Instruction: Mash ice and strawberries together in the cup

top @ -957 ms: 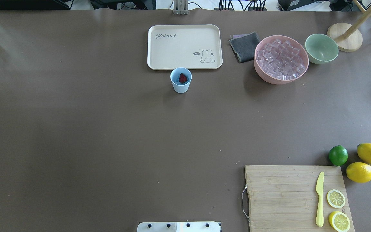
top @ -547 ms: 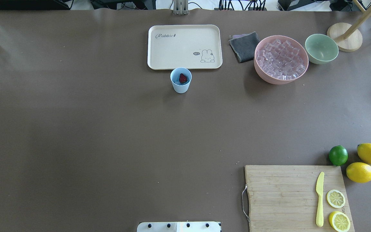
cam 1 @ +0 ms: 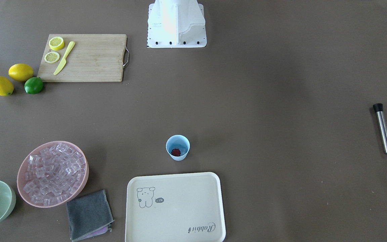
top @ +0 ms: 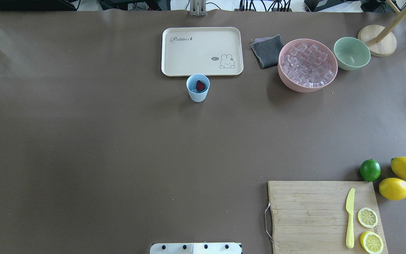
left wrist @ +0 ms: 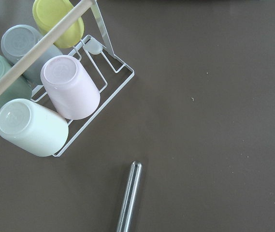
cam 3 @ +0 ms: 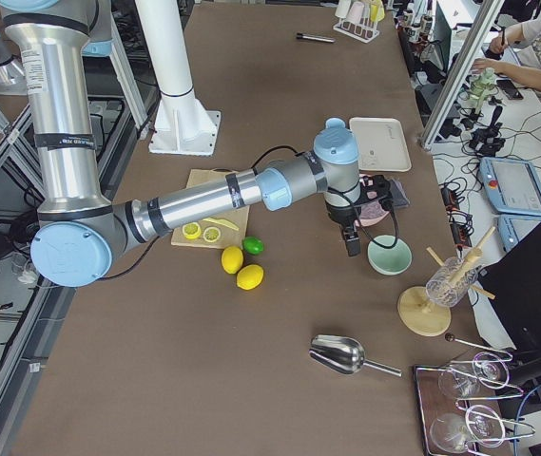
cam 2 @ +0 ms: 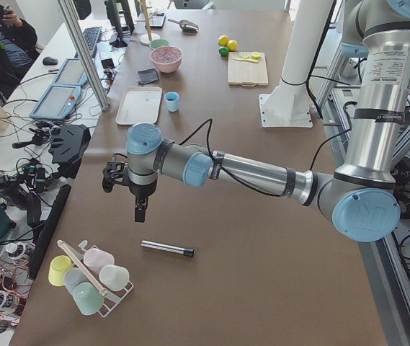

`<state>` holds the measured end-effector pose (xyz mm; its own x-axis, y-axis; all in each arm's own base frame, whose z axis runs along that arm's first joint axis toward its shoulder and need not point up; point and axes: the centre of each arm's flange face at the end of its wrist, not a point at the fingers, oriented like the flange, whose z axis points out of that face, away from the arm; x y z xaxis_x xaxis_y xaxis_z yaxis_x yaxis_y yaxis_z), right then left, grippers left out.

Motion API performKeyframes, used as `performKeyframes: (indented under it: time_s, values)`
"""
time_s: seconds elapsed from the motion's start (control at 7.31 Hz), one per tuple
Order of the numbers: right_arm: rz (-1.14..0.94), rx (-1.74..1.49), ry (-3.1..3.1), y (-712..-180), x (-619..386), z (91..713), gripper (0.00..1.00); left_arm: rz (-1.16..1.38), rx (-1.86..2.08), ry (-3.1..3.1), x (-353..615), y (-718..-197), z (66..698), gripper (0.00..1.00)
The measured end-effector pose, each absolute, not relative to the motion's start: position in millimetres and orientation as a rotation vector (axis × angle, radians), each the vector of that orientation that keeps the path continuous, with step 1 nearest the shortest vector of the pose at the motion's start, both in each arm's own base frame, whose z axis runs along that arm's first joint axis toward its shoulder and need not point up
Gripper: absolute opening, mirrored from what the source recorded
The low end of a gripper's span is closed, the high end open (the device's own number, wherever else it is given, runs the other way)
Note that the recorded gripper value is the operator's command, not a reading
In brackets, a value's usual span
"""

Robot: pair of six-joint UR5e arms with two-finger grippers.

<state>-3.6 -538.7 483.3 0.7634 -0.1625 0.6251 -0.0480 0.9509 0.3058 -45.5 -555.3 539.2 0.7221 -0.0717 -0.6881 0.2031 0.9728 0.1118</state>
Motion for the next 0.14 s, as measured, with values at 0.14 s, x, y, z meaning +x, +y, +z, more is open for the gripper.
performKeyframes:
  time_s: [0.14]
  values:
    - [-0.063, 0.318, -0.699, -539.0, -3.1, 482.7, 1.00, -0.153, 0.183, 0.750, -45.3, -555.2, 540.2, 0.98]
